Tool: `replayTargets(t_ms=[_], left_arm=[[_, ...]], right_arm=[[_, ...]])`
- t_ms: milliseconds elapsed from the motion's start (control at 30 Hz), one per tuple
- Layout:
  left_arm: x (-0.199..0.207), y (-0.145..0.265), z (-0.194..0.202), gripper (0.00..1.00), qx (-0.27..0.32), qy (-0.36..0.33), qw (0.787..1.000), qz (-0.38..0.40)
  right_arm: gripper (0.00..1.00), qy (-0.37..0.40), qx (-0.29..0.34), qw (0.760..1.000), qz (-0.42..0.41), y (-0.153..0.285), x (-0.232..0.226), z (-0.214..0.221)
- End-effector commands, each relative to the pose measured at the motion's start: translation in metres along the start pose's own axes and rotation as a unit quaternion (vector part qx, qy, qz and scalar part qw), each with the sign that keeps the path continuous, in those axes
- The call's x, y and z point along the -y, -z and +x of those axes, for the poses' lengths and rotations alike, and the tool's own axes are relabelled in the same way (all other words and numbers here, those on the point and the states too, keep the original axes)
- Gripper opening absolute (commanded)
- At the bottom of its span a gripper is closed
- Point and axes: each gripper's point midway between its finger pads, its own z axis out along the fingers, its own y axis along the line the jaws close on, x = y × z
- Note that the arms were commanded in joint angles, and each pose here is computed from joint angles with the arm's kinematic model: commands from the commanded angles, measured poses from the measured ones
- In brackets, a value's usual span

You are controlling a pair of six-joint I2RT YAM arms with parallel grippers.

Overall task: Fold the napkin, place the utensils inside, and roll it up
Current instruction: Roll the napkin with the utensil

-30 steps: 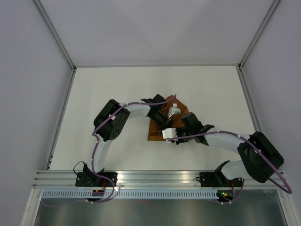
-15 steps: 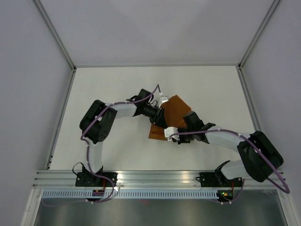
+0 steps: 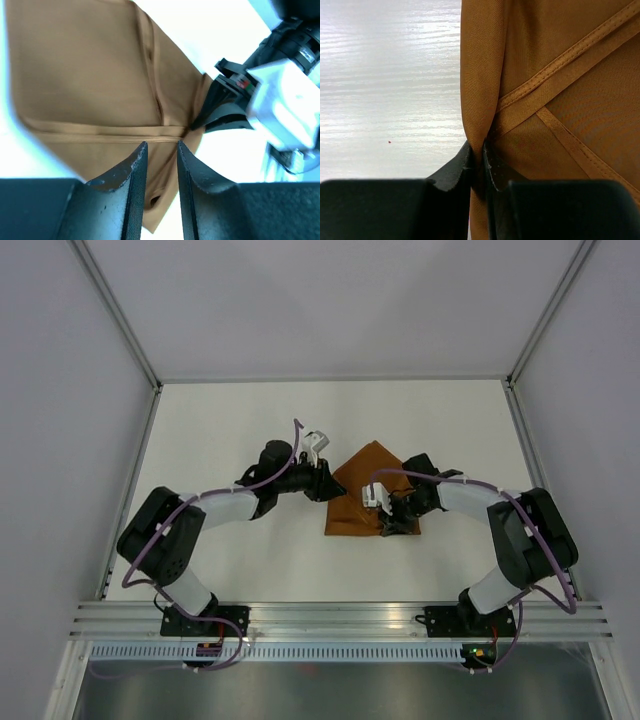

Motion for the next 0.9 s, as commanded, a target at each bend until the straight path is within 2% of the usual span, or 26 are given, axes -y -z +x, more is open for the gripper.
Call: replayTargets(t_ms=[0,67,100,200,300,433,500,733,867], left_arm=[[-0.009,0.023,-0.054,0.36,0.137,-0.061,0.986,-0.073],[-0.010,0.030,-0.045,0.37,0.144,-0.090,0.982,-0.084],[-0.004,0.035,-0.053,0.37,0.163,-0.115,0.975,-0.095],[0.007,0.035,-0.048,0.37,0.159,-0.194,0.960,-0.121],[0.020,0.028,-0.041,0.40,0.143,-0.273,0.942,-0.134],[0.031,0.009,-0.023,0.43,0.090,-0.376,0.912,-0.139],[0.042,-0.003,-0.009,0.46,0.068,-0.403,0.905,-0.122],[0.060,-0.044,0.033,0.51,-0.022,-0.515,0.853,-0.080],[0.065,-0.059,0.047,0.54,-0.038,-0.529,0.846,-0.059]], right_arm=[[0.18,-0.057,0.003,0.995,-0.085,0.001,-0.026,0.009],[0.18,-0.065,0.014,0.993,-0.097,0.002,-0.023,0.008],[0.18,-0.081,0.011,0.990,-0.114,0.003,-0.024,0.009],[0.18,-0.107,0.019,0.984,-0.144,0.004,-0.023,0.010],[0.18,-0.126,0.026,0.978,-0.166,0.006,-0.018,0.010],[0.18,-0.143,0.031,0.973,-0.181,0.008,-0.014,0.010],[0.18,-0.151,0.031,0.970,-0.189,0.008,-0.012,0.011],[0.18,-0.172,0.032,0.964,-0.203,0.008,-0.008,0.012],[0.18,-0.176,0.030,0.963,-0.203,0.007,-0.007,0.015]])
